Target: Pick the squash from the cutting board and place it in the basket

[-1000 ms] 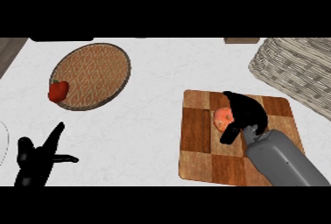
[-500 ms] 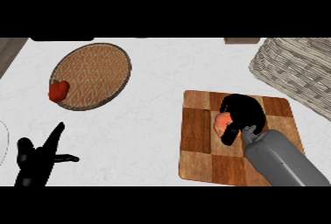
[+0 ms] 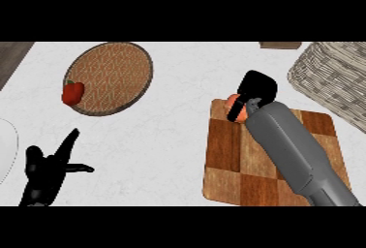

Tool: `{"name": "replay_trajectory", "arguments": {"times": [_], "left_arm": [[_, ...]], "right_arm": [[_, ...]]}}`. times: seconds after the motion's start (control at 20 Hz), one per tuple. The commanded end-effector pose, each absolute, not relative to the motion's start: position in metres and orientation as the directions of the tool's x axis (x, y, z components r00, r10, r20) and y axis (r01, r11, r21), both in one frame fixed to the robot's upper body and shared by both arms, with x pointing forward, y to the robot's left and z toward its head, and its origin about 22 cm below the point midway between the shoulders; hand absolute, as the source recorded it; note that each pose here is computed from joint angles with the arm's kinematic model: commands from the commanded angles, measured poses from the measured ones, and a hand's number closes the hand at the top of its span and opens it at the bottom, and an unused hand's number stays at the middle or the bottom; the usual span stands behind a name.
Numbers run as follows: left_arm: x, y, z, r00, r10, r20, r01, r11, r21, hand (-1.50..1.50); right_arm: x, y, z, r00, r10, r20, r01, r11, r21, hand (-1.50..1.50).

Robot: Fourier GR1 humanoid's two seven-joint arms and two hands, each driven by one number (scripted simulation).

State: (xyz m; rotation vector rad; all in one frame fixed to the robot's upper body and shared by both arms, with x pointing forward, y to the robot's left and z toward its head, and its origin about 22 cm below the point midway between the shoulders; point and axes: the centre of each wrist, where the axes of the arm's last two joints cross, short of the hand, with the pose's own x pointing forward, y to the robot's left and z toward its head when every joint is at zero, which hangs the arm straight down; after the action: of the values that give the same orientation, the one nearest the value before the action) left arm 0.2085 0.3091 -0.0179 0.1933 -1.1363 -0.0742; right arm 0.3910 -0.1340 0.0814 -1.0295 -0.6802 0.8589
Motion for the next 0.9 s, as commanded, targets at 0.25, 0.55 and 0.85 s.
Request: {"name": "replay_trajectory", "arguments": {"times": [0.25, 0.55, 0.85], "left_arm": [[0.202, 0.302, -0.033, 0.513, -0.134, 0.848, -0.007, 0.987, 0.161, 0.00], [0.196, 0.290, -0.041, 0.506, -0.113, 0.855, -0.020, 0.990, 0.142, 0.00], [0.196, 0.297, -0.045, 0.525, -0.102, 0.845, -0.050, 0.987, 0.150, 0.00]], "right_arm": [[0.423, -0.102, 0.136, 0.587, 0.702, 0.403, 0.146, 0.398, -0.906, 1.50], [0.426, -0.106, 0.207, 0.321, 0.605, 0.729, 0.589, 0.475, -0.654, 1.50], [0.435, -0.126, 0.281, 0.323, 0.531, 0.783, 0.709, 0.412, -0.572, 1.50]]}}
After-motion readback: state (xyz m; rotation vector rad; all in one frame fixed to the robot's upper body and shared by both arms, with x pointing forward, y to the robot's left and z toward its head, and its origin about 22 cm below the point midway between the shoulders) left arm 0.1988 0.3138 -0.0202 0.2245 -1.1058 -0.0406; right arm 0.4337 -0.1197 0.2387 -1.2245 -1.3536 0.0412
